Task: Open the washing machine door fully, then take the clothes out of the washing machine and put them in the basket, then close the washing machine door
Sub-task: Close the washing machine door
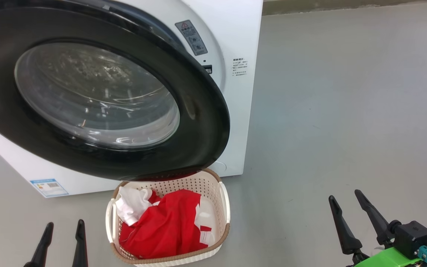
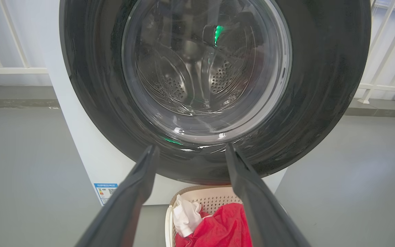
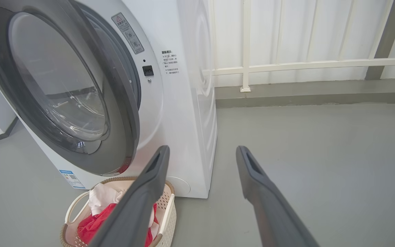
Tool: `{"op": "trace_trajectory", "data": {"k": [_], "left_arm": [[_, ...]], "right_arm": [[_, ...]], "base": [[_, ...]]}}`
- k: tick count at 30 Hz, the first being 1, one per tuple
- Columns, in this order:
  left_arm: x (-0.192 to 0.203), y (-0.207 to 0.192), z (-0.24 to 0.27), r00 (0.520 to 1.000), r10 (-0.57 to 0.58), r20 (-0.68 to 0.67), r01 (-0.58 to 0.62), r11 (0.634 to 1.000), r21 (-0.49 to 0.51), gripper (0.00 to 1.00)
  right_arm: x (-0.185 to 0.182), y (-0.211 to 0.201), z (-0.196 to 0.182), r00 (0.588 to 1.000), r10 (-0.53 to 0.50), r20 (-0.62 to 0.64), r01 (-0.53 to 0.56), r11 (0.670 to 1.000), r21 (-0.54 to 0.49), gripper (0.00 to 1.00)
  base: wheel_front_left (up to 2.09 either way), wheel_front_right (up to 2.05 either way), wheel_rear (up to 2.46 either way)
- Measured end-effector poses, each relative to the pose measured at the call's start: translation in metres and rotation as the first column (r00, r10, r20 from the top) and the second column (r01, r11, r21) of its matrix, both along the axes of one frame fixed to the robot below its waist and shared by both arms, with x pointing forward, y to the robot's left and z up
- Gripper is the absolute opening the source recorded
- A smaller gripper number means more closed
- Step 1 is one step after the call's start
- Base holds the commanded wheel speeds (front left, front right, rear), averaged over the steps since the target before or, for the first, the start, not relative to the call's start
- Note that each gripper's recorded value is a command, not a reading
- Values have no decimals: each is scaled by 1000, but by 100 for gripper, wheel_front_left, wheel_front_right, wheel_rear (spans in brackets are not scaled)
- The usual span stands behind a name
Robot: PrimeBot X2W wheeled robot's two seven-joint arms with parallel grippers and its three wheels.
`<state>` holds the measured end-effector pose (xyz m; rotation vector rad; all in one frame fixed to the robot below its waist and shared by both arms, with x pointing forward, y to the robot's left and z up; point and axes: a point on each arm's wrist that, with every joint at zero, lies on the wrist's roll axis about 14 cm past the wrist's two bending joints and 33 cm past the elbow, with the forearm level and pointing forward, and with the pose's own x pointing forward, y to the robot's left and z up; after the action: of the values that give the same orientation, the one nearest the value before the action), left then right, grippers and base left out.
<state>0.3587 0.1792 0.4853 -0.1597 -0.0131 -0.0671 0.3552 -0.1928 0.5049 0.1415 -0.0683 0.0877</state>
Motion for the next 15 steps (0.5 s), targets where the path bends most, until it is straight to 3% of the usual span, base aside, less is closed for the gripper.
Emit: {"op": "trace_trajectory", "data": {"k": [2, 3, 4, 7, 15], "left_arm": [[-1, 0, -1, 1000, 2, -2, -2, 1000, -1, 100], [-1, 0, -1, 1000, 4, -4, -4, 1000, -3, 100], [-1, 0, -2, 1000, 5, -5, -5, 1000, -4, 100], [-3, 2, -3, 1000, 10, -10, -10, 1000, -5, 100], [-9, 7, -6, 999, 34, -22, -34, 999, -11, 100]], "right_arm": [[1, 2, 0, 1000, 7, 1, -7, 1000, 0, 100], [2, 4, 0, 1000, 12, 1, -12, 1000, 0, 85], [2, 6, 1, 1000, 20, 2, -20, 1000, 0, 44], [5, 12, 0, 999, 42, 1, -42, 999, 0, 1], [33, 43, 25, 987, 143, 75, -143, 990, -10, 0]], "base": [[0, 0, 0], [0, 0, 0], [0, 0, 0], [0, 0, 0], [0, 0, 0]]}}
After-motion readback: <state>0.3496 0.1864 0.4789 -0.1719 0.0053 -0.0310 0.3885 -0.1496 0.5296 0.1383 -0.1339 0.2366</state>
